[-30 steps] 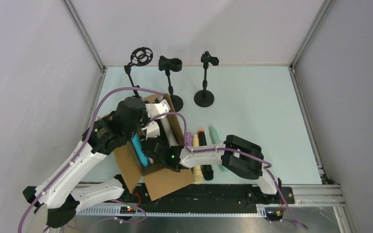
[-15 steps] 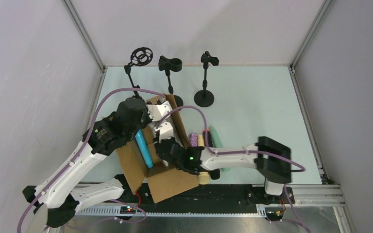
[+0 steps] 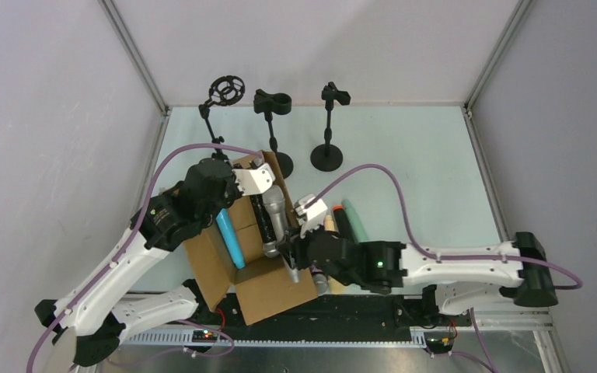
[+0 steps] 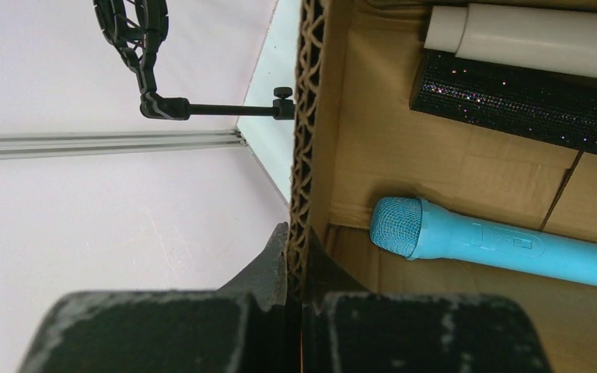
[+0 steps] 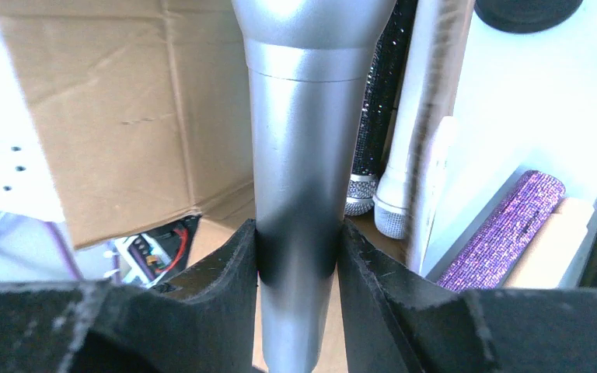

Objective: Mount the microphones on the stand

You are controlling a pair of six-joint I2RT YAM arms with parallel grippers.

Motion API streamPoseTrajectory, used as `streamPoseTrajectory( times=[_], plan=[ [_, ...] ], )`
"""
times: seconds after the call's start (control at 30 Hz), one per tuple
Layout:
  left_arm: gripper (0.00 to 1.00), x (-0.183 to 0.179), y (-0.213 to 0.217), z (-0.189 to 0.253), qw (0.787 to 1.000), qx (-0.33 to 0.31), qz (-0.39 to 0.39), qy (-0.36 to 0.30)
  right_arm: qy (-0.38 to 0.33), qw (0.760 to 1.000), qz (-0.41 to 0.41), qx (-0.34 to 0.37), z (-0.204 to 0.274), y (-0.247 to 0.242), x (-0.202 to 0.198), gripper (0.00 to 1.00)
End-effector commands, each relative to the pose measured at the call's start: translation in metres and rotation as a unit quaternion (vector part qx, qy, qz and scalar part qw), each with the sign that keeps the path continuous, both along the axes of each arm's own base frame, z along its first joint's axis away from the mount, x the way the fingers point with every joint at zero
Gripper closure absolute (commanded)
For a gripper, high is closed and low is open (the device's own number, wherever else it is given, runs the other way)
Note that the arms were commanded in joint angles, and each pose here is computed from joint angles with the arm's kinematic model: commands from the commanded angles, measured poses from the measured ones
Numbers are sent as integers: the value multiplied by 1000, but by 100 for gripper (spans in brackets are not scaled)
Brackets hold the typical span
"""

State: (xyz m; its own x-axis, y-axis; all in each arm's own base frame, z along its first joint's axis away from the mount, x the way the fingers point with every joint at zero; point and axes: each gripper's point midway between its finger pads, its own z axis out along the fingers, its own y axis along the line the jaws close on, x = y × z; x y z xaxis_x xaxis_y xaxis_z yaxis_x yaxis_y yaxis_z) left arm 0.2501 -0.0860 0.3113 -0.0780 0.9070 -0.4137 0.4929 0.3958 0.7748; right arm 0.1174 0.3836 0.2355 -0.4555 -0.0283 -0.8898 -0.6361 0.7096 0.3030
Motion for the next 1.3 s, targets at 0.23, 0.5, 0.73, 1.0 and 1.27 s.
streamPoseTrajectory(
  times=[0.23, 0.5, 0.73, 1.0, 1.27],
  plan=[
    [100, 4, 2, 22, 999, -30, 10, -40, 25, 980, -196, -13, 28, -148, 73, 100],
    [100, 4, 0, 22, 999, -36, 9, -40, 104, 882, -382, -255, -68, -273, 142, 100],
    [100, 3, 0, 19, 999, -38, 8, -37, 97, 821, -458, -328, -85, -329, 181, 100],
    [100, 1, 2, 20, 998, -39, 8, -40, 174, 770, -448, -421, -150, -353, 189, 100],
    [100, 0, 3, 23, 998, -42, 8, -43, 227, 768, -409, -437, -196, -342, 179, 100]
  ],
)
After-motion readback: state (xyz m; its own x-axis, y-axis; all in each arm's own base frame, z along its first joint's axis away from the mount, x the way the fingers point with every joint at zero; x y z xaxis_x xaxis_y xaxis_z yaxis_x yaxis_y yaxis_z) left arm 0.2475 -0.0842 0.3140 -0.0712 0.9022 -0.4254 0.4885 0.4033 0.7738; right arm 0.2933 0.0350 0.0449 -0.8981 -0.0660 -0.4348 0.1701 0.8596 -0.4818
